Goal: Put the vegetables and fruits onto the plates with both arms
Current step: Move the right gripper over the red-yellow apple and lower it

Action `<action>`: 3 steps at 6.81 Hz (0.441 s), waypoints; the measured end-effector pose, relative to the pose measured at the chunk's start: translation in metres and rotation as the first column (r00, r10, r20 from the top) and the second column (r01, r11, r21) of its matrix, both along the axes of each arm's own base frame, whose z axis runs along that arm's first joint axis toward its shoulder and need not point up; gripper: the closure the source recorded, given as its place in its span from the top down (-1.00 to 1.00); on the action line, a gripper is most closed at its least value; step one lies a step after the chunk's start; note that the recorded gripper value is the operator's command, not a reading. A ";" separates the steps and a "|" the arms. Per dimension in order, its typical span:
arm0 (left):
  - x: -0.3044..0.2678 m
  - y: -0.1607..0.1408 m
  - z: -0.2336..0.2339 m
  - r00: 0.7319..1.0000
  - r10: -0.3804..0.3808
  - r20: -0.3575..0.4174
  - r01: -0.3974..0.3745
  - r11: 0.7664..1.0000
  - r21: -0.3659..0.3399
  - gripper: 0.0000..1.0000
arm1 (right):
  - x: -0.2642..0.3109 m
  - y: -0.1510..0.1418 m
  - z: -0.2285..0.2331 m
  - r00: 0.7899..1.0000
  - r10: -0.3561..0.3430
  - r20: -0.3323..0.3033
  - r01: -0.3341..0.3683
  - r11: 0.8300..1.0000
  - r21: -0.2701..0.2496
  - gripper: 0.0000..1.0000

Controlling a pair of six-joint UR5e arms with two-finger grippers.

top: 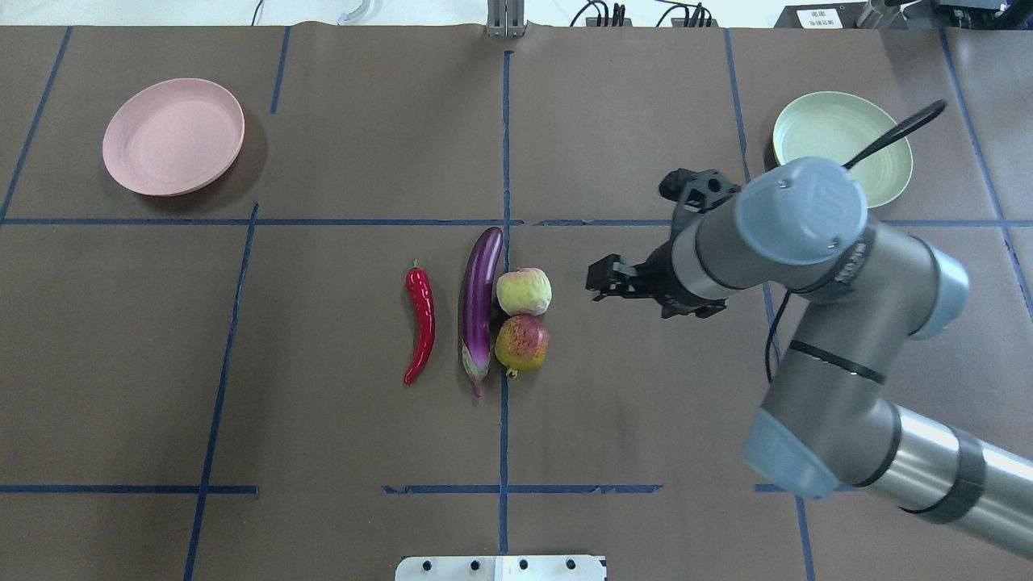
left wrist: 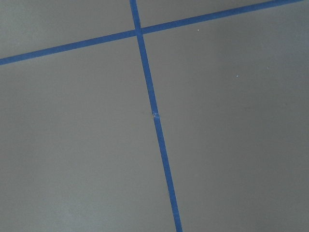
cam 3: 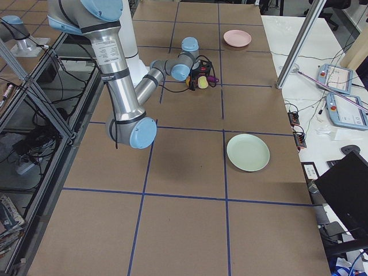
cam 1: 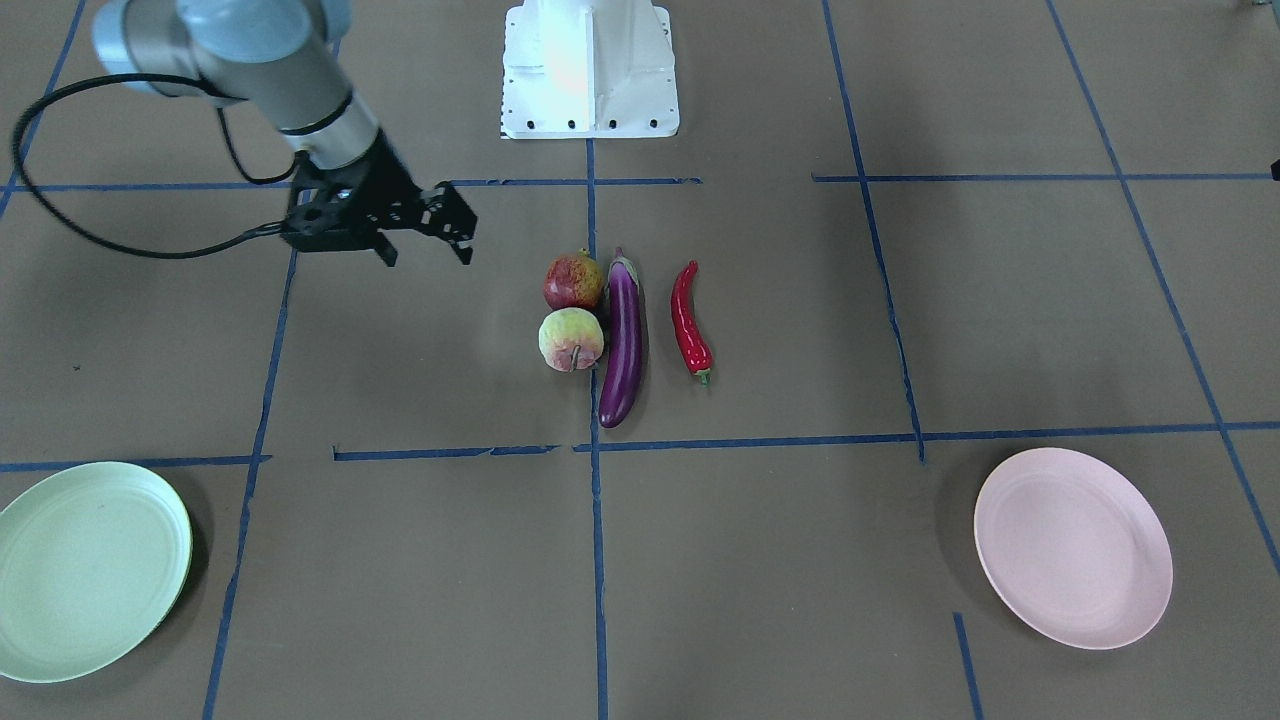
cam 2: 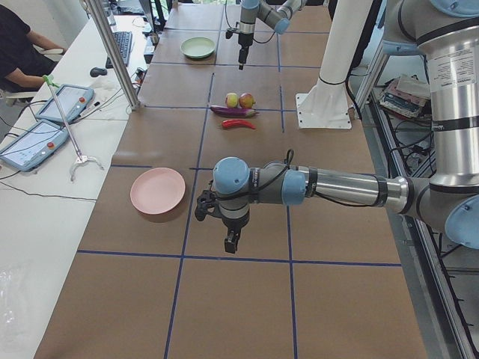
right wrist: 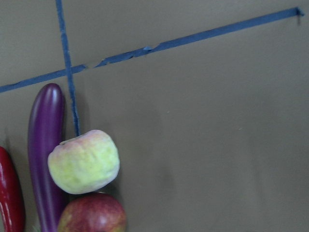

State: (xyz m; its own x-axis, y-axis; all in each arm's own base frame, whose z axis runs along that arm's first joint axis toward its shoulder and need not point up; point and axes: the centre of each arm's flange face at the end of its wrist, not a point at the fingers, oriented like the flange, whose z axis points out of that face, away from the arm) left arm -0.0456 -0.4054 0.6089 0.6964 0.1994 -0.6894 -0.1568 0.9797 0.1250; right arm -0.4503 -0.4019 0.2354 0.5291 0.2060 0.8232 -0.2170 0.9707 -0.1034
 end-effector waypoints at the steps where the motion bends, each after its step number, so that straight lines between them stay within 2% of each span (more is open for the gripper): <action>1: 0.000 0.000 0.002 1.000 0.000 -0.001 0.000 1.000 -0.004 1.00 | -0.040 -0.001 -0.032 0.998 0.053 -0.023 -0.054 0.997 -0.063 0.88; 2: 0.000 0.000 0.003 1.000 0.000 -0.001 0.000 1.000 -0.007 1.00 | -0.077 -0.006 -0.051 0.993 0.104 -0.049 -0.109 0.987 -0.115 0.89; 3: 0.000 0.000 0.003 1.000 0.000 -0.001 0.000 1.000 -0.007 1.00 | -0.101 -0.008 -0.058 0.989 0.126 -0.079 -0.136 0.981 -0.139 0.91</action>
